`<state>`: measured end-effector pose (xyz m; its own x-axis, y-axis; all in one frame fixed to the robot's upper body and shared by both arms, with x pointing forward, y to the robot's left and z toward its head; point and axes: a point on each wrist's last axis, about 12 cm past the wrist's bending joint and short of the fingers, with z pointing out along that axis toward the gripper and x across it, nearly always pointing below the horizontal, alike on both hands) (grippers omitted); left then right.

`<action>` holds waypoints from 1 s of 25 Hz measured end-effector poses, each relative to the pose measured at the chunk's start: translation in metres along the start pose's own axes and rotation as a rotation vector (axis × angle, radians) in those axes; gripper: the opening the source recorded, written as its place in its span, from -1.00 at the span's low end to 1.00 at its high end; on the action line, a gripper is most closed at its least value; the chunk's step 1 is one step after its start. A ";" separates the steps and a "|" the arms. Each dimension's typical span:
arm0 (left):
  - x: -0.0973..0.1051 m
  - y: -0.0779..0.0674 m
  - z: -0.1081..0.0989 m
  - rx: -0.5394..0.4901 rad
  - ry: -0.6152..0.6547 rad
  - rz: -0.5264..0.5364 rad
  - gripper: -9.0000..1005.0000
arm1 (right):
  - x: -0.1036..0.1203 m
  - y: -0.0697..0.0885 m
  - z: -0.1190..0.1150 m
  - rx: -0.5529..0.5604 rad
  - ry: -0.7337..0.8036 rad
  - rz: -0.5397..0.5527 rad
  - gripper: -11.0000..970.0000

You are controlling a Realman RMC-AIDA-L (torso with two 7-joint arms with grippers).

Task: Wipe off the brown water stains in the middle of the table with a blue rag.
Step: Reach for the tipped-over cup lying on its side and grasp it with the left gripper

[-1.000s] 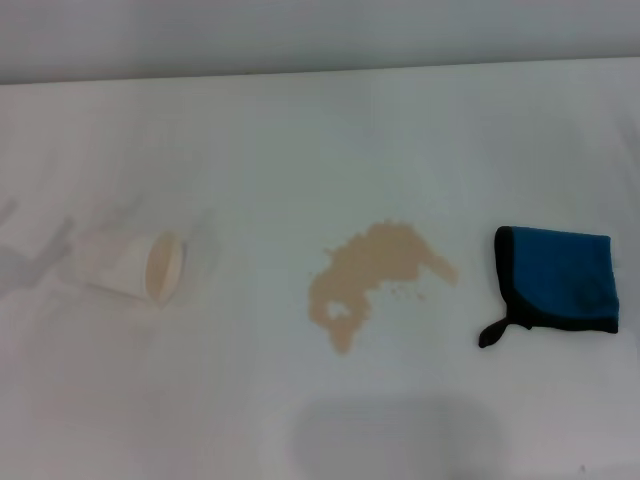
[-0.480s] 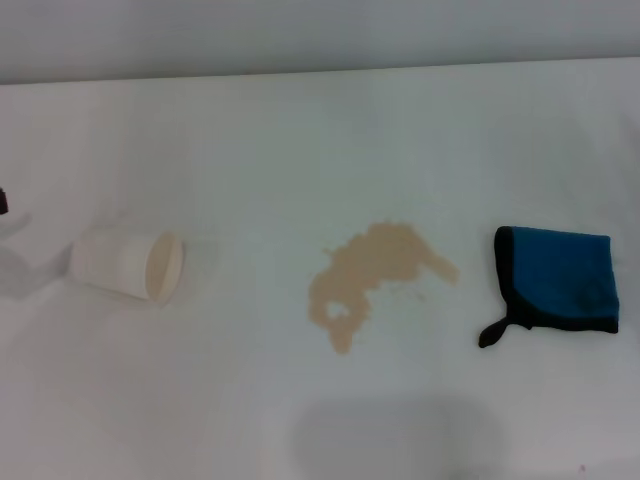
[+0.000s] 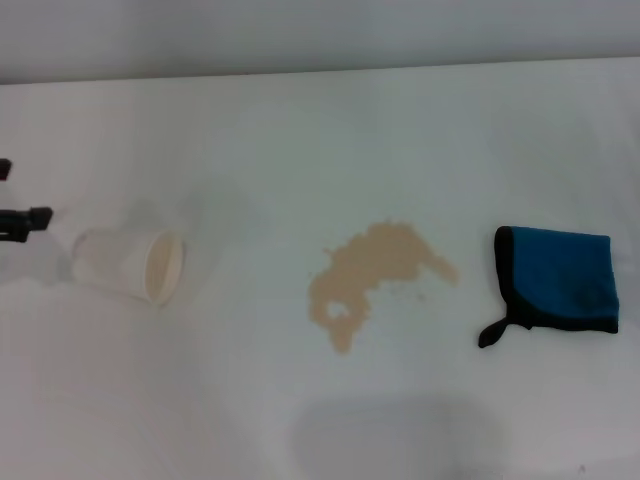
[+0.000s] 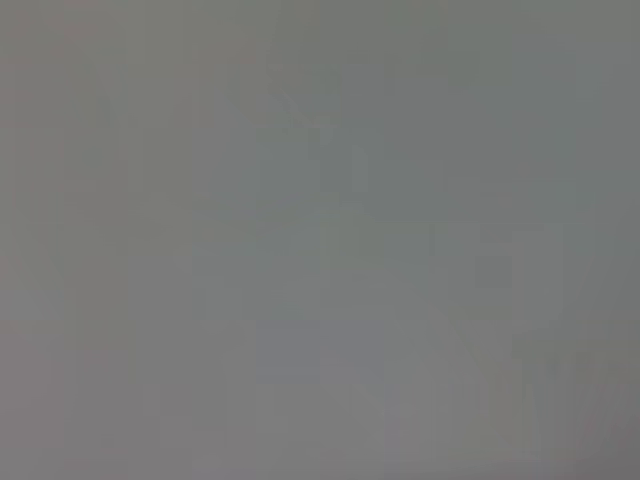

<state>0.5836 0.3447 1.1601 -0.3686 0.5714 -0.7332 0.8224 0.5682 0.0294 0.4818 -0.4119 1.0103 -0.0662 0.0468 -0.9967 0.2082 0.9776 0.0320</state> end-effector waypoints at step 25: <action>-0.059 -0.013 0.022 0.137 0.287 0.565 0.74 | -0.007 0.004 0.019 0.072 -0.008 0.062 0.61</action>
<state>0.6045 0.2903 1.1879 0.0518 0.9067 -0.4186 0.9645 0.0633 0.2565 0.5019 -0.4125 1.0162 -0.0432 0.1049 -0.9935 0.2816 0.9554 0.0886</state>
